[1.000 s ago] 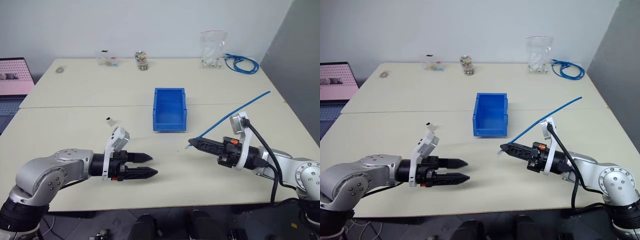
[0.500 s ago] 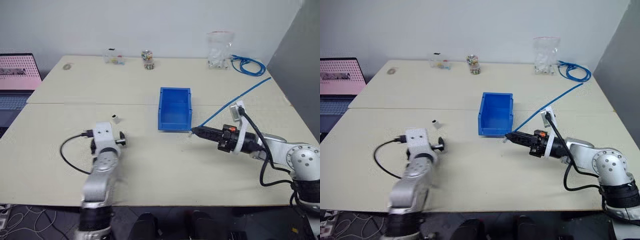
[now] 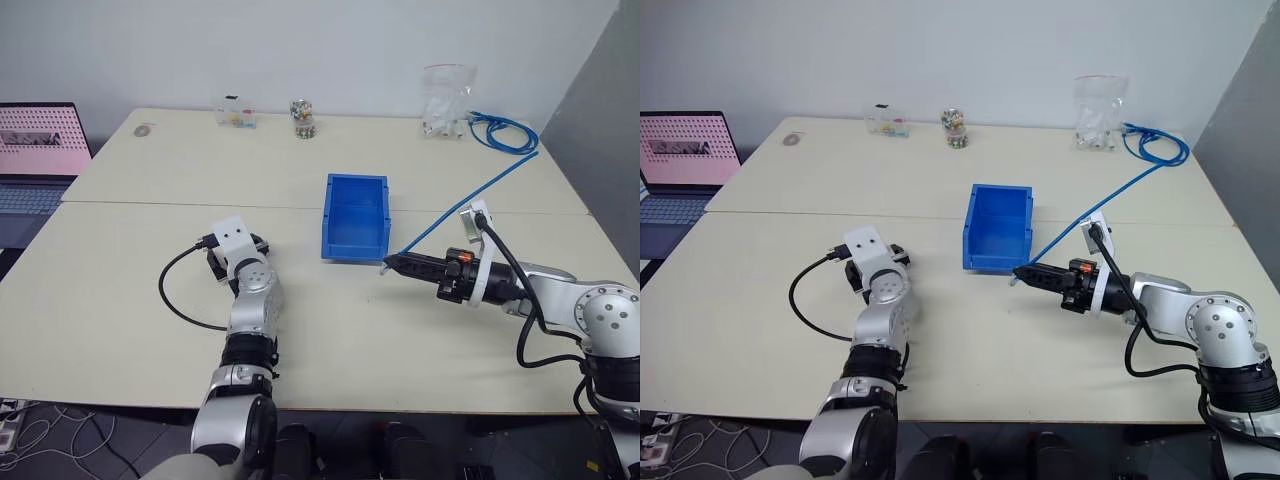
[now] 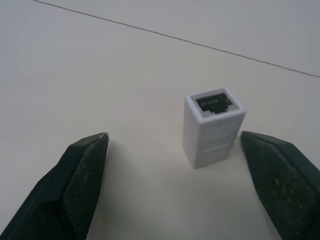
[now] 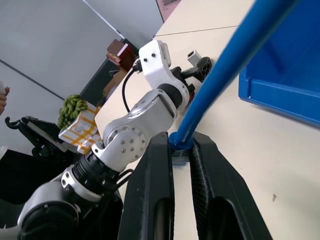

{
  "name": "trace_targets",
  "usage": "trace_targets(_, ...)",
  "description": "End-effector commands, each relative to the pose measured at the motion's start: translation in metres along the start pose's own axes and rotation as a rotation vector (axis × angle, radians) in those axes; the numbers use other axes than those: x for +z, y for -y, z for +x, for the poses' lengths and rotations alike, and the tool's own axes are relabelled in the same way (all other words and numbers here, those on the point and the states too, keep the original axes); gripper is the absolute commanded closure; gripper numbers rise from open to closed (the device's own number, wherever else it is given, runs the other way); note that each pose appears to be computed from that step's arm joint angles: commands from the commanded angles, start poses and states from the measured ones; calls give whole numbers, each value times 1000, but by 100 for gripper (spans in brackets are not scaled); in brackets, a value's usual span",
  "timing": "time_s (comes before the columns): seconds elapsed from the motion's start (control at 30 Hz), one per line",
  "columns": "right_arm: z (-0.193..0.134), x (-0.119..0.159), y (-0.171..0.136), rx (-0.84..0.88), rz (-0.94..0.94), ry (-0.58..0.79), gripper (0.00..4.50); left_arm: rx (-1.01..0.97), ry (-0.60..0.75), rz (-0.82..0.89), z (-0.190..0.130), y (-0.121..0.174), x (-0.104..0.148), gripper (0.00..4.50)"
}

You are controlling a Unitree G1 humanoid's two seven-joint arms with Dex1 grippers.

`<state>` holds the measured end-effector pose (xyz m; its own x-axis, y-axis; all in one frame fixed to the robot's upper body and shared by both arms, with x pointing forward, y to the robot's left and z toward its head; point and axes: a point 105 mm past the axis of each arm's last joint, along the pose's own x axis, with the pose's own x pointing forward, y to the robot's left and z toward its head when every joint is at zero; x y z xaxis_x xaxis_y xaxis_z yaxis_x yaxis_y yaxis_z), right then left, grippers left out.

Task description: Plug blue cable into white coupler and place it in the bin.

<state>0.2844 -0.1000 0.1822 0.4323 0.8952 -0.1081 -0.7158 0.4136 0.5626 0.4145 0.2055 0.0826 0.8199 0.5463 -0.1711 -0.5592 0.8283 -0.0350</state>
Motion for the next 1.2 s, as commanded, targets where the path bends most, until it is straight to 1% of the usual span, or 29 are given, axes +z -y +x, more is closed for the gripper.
trace_targets(0.03,-5,6,-11,21,-33,24,434,-22,-18,-11,3,6,-5,55)
trace_targets(0.1,-5,5,-11,20,-31,24,434,-27,-19,-12,3,8,-6,110)
trace_targets(0.33,-4,-4,-13,22,-10,16,434,-27,-23,-21,0,10,-10,251)
trace_targets(0.47,-3,-7,-15,28,1,17,434,-15,-27,-26,0,8,-10,350)
trace_targets(0.5,-2,-8,-16,30,2,18,434,-4,-28,-32,0,6,-10,363)
trace_targets(0.6,-2,-8,-17,32,8,21,434,42,-48,-71,0,-6,-11,366)
trace_targets(0.7,-2,-10,-17,26,-1,17,434,-8,24,-80,0,-31,15,367)
trace_targets(0.73,-3,-8,-18,28,-10,22,434,-66,62,-53,0,-49,30,367)
trace_targets(0.77,-4,-5,-19,29,-21,30,434,-166,126,9,-3,-62,46,367)
trace_targets(0.8,-4,-2,-19,28,-27,39,434,-298,171,86,-12,-64,58,367)
trace_targets(0.83,-5,1,-19,29,-26,51,434,-502,163,156,-29,-56,58,367)
trace_targets(0.87,-6,2,-18,27,-26,58,434,-710,118,185,-51,-45,51,367)
trace_targets(0.9,-6,2,-17,28,-31,59,434,-926,62,174,-79,-35,44,367)
trace_targets(0.97,-4,2,-17,31,-55,50,434,-1296,-17,202,-133,-26,35,367)
trace_targets(1.0,-3,2,-17,30,-74,42,434,-1432,-49,231,-152,-24,32,367)
trace_targets(1.07,0,2,-18,33,-107,27,434,-1641,-99,301,-178,-22,24,367)
trace_targets(1.1,2,2,-18,33,-130,18,434,-1719,-110,337,-187,-20,20,367)
trace_targets(1.2,6,4,-21,50,-201,-10,434,-1887,-119,434,-199,-9,8,367)
